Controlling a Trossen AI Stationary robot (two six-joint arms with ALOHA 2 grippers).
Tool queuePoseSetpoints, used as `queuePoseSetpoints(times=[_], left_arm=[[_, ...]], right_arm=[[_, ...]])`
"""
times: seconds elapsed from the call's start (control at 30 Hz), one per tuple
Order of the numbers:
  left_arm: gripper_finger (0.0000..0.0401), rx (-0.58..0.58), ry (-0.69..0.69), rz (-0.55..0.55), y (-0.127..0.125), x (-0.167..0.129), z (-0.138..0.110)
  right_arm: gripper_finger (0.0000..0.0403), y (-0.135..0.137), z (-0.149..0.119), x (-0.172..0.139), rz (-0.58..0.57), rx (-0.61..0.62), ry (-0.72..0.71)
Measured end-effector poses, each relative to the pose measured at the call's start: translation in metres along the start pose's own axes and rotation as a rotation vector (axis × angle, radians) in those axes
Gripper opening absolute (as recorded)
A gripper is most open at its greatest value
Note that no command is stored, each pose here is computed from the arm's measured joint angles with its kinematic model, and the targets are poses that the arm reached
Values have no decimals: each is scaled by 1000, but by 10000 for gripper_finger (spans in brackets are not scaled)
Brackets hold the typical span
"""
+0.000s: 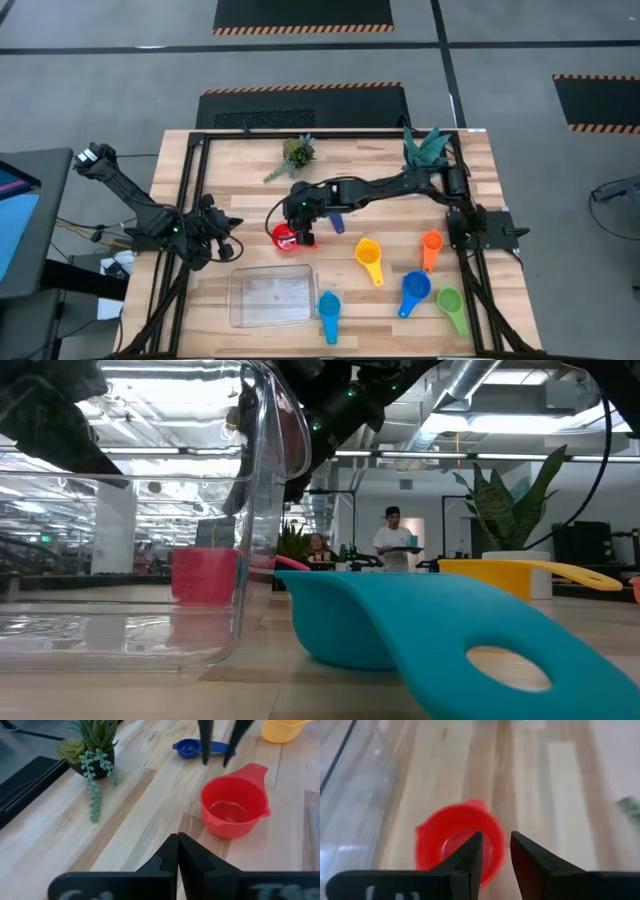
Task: Nest measuring cups in basket
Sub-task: Move the red measuring cup to the center of the table
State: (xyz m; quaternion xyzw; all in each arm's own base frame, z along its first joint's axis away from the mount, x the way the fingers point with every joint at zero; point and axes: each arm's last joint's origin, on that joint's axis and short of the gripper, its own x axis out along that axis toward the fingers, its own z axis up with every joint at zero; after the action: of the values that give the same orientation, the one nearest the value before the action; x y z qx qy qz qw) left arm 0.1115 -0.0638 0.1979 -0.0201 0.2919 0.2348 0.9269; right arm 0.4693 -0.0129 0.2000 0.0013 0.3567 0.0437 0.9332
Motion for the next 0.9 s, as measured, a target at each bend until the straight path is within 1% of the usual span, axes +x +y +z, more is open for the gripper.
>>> queuePoseSetpoints(times=[0.17,0.43,0.53,0.6,0.67,0.77,0.9], left_arm=[[0,-8,1,0,0,0,0],[0,-24,3,-2,0,0,0],[0,-45,3,-2,0,0,0],[0,-59,4,-2,0,0,0],[0,-59,5,-3,0,0,0],[0,-61,7,-5,0,0,0],[0,-69,7,-5,0,0,0]], right_arm=[[123,4,-7,12,9,-2,18],[123,6,-5,12,11,-8,-2],[123,6,-6,13,10,35,1],[123,5,-10,22,10,48,0],[123,5,-17,25,9,54,42],[123,5,-11,22,-2,50,4],[123,4,-13,23,-19,51,14]])
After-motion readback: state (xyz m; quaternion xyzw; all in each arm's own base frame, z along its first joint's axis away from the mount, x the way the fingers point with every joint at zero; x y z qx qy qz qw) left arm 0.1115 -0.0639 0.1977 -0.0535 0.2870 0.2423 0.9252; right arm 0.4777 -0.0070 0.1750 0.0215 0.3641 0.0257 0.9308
